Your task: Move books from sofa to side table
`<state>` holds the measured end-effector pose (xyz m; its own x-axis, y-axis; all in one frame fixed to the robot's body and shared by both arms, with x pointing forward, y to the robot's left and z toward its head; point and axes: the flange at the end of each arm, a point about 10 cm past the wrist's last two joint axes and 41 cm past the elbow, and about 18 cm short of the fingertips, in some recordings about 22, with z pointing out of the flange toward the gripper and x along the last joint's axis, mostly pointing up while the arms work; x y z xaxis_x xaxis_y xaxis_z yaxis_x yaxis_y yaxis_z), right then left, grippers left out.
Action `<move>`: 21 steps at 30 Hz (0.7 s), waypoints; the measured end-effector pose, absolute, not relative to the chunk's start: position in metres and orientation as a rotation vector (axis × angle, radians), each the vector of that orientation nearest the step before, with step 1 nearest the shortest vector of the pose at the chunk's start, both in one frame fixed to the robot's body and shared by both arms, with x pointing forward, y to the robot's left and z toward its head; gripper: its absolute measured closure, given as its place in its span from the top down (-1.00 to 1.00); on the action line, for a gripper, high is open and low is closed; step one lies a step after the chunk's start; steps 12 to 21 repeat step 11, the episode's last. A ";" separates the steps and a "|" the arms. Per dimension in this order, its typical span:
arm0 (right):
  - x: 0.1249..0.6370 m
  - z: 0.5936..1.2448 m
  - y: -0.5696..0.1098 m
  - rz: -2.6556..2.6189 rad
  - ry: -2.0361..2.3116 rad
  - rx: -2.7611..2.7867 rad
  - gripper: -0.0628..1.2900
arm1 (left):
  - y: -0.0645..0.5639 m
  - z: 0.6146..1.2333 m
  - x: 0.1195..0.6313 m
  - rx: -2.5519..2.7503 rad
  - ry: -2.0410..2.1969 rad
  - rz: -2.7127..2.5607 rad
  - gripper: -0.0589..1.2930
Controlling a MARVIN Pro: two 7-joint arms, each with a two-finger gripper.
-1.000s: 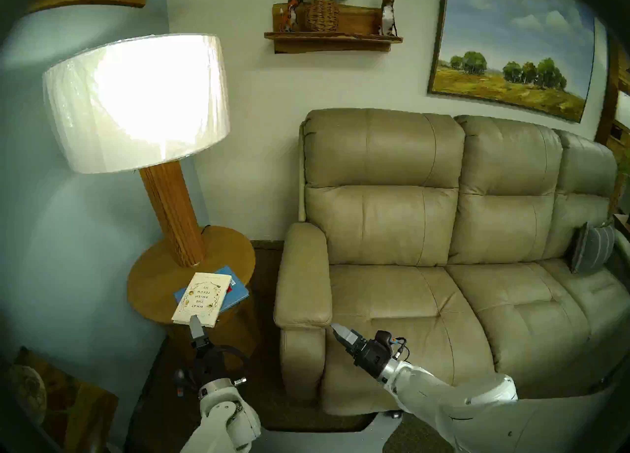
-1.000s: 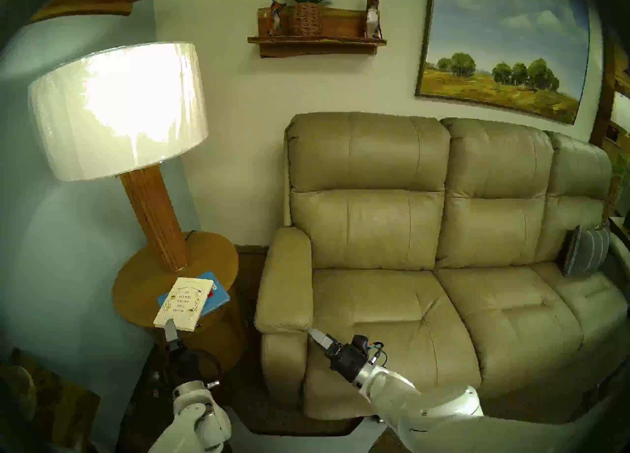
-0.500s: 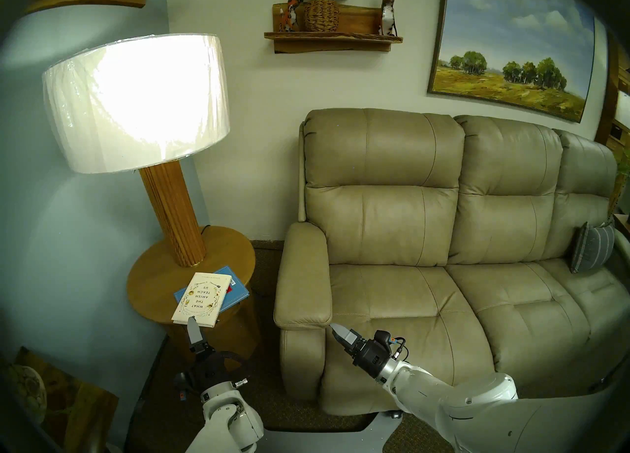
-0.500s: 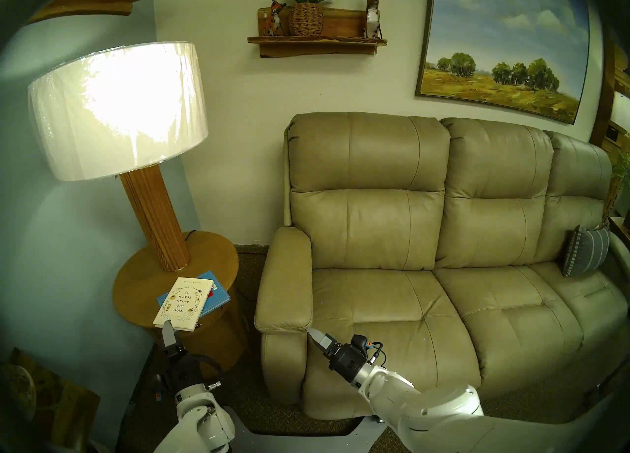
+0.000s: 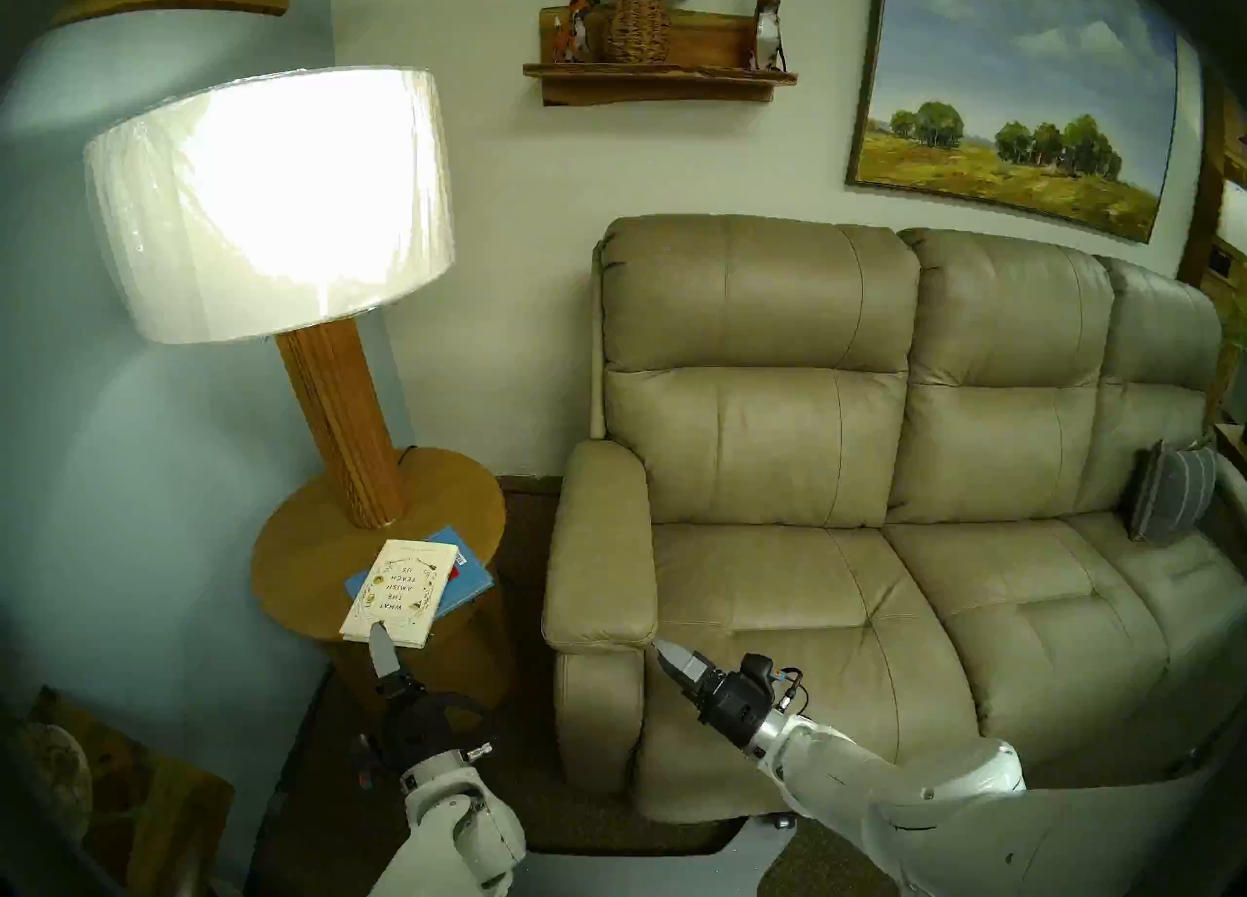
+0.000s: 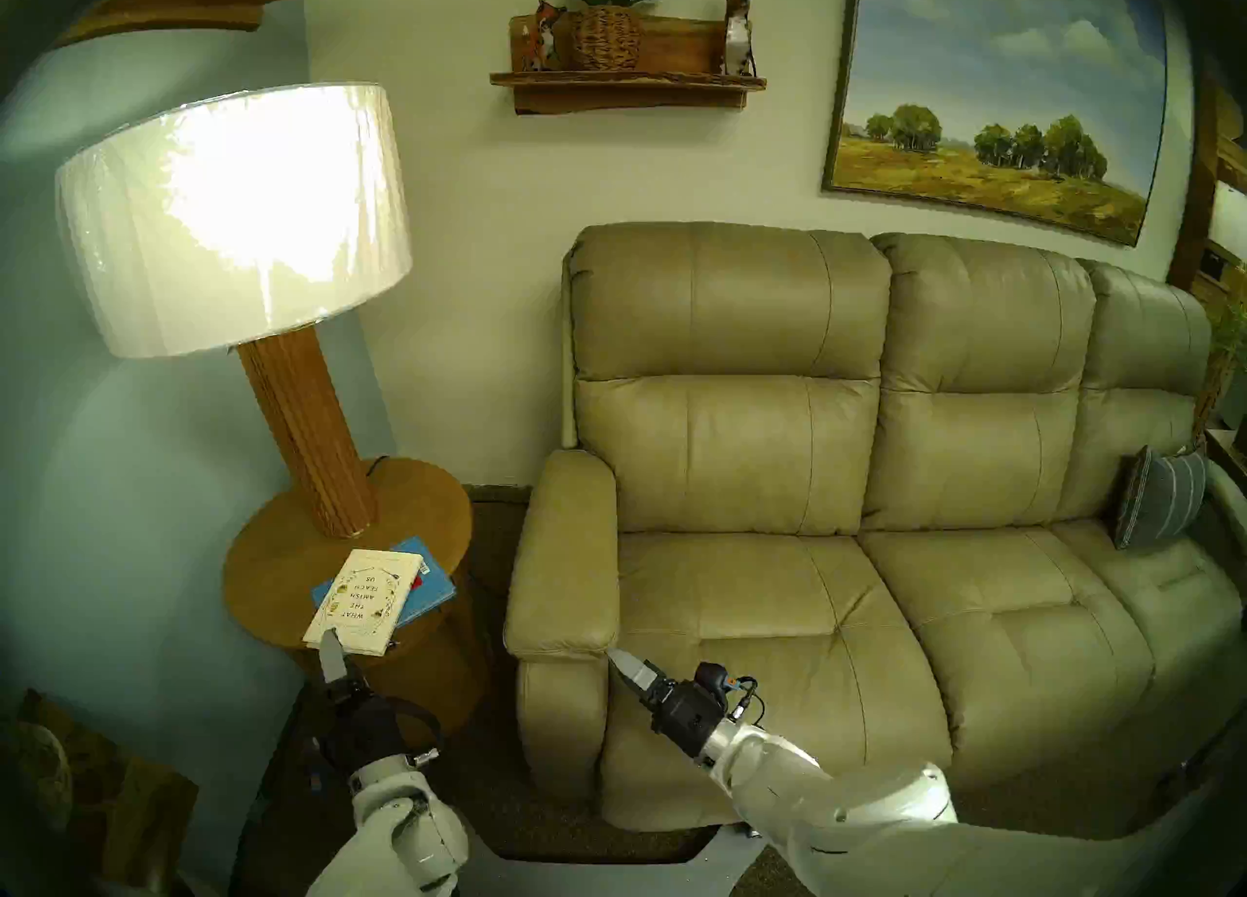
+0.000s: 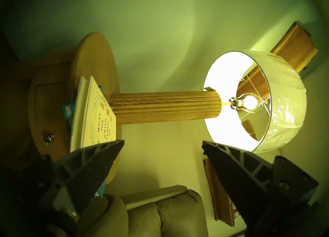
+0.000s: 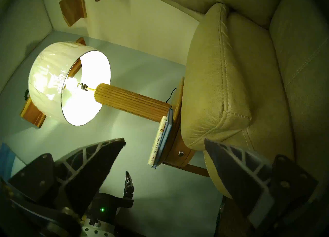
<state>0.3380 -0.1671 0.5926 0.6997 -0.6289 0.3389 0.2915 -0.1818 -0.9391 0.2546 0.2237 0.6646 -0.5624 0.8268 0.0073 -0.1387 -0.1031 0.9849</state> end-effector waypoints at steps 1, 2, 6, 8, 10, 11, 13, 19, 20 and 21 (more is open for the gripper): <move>0.338 0.593 -0.167 -0.841 0.286 -1.549 0.91 | 0.224 0.665 0.255 0.783 1.464 1.751 0.88; 0.338 0.593 -0.167 -0.841 0.286 -1.549 0.91 | 0.223 0.665 0.255 0.784 1.461 1.752 0.88; 0.338 0.593 -0.167 -0.842 0.286 -1.549 0.91 | 0.223 0.665 0.255 0.784 1.457 1.752 0.88; 0.338 0.593 -0.167 -0.842 0.286 -1.549 0.91 | 0.223 0.665 0.255 0.785 1.455 1.753 0.88; 0.338 0.593 -0.167 -0.842 0.286 -1.549 0.91 | 0.222 0.665 0.256 0.785 1.454 1.753 0.88; 0.338 0.593 -0.167 -0.842 0.286 -1.549 0.91 | 0.222 0.665 0.256 0.785 1.453 1.753 0.88; 0.338 0.593 -0.167 -0.842 0.286 -1.549 0.91 | 0.222 0.665 0.256 0.785 1.453 1.753 0.88; 0.338 0.593 -0.167 -0.842 0.286 -1.549 0.91 | 0.222 0.665 0.256 0.785 1.453 1.753 0.88; 0.338 0.593 -0.167 -0.842 0.286 -1.549 0.91 | 0.222 0.665 0.256 0.785 1.453 1.753 0.88; 0.338 0.593 -0.167 -0.842 0.286 -1.549 0.91 | 0.222 0.665 0.256 0.785 1.453 1.753 0.88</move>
